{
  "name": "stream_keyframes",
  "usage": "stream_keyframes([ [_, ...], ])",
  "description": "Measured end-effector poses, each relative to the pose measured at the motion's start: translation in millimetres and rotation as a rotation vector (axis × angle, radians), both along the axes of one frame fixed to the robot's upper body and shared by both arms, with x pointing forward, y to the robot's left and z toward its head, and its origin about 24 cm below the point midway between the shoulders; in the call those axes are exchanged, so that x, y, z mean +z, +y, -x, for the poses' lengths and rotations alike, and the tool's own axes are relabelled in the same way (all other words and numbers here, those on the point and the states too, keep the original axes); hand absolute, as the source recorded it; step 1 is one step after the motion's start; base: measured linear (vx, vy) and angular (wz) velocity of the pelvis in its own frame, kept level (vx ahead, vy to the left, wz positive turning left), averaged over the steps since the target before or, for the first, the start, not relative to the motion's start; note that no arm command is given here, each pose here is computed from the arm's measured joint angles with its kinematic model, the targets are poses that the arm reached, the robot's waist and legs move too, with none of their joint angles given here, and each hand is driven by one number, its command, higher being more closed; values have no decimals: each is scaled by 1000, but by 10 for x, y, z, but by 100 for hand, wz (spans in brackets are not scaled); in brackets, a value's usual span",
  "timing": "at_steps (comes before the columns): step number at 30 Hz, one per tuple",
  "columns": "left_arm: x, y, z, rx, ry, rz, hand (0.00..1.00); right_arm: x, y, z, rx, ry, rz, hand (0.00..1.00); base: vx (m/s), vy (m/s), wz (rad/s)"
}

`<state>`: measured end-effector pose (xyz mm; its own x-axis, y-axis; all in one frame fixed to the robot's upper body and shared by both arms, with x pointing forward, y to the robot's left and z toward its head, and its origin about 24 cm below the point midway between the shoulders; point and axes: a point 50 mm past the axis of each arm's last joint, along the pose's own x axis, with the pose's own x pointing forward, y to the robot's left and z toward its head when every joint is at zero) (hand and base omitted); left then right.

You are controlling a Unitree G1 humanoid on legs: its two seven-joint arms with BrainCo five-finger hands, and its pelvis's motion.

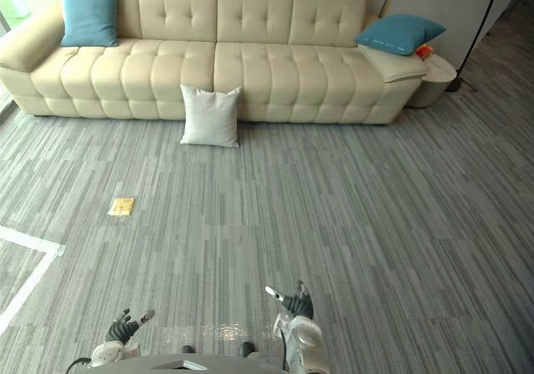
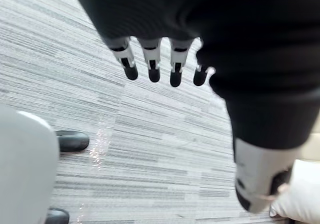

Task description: Pick up cushions and gather them together orderly.

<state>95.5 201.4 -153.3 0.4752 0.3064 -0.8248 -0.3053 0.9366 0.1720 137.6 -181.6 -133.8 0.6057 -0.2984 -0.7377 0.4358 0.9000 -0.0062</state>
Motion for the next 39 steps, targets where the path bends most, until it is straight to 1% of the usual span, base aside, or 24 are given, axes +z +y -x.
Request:
stream_keyframes([
  [4,-22,14,20,2,21,-2,0,-170,-101,269,-69,142,-17,0,0,0,0],
  [8,-43,29,42,24,37,16,0,-242,-164,431,-141,212,-38,0,-12,-8,2],
  [20,-57,30,73,86,38,40,0,-289,-175,504,-211,264,-82,0,-5,-5,6],
  [29,-56,9,50,38,36,48,0,-291,-181,511,-215,263,-89,0,-15,-11,0],
  [39,-58,-2,33,30,35,57,0,-294,-201,532,-236,266,-92,0,0,0,0],
])
